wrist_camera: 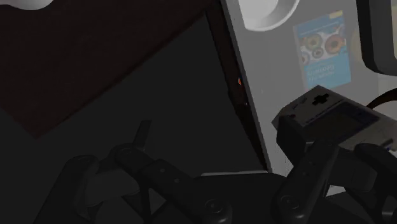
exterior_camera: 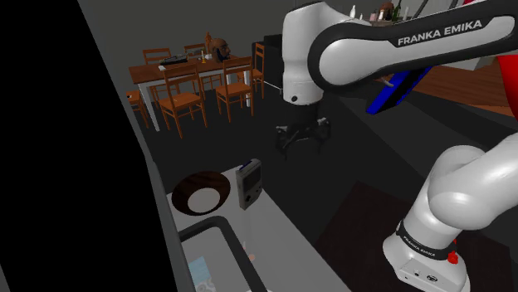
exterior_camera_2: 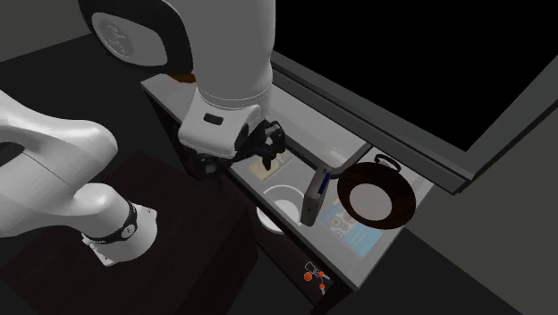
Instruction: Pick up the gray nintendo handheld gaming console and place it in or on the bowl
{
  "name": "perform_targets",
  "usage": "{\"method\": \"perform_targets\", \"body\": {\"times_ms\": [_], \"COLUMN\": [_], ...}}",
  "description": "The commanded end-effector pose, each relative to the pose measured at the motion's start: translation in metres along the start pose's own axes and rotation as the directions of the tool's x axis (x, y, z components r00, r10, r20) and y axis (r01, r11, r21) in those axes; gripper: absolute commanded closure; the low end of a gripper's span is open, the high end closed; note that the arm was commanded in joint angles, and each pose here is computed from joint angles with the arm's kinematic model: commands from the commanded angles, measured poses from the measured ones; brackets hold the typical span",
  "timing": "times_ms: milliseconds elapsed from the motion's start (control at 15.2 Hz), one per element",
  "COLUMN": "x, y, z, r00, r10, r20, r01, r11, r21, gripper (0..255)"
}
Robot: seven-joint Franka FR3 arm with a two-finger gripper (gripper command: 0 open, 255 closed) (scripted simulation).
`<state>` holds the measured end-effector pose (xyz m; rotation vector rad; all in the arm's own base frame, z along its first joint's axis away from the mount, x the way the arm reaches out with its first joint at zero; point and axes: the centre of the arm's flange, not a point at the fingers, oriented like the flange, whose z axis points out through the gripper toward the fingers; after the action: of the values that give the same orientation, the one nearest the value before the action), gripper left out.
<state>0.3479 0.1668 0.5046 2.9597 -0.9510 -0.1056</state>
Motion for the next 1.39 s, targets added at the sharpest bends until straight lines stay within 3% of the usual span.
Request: {"method": "perform_targets", "body": {"times_ms": [0,330,726,1320], "x": [-0.007,-0.007,0.006,0.011], "y": [-0.027,-0.091,-0.166,-0.17], "z": [0.008,0.02,0.035,0.075], "r00": [0.998,0.976,0.921,0.917], "r10": [0.064,0.21,0.38,0.388], "r20": [-0.014,-0.05,-0.089,-0.091], "r01": [-0.064,-0.209,-0.377,-0.385], "r11": [0.998,0.978,0.925,0.922], "r21": [0.007,0.023,0.048,0.049], "gripper": [0,0,0,0]}}
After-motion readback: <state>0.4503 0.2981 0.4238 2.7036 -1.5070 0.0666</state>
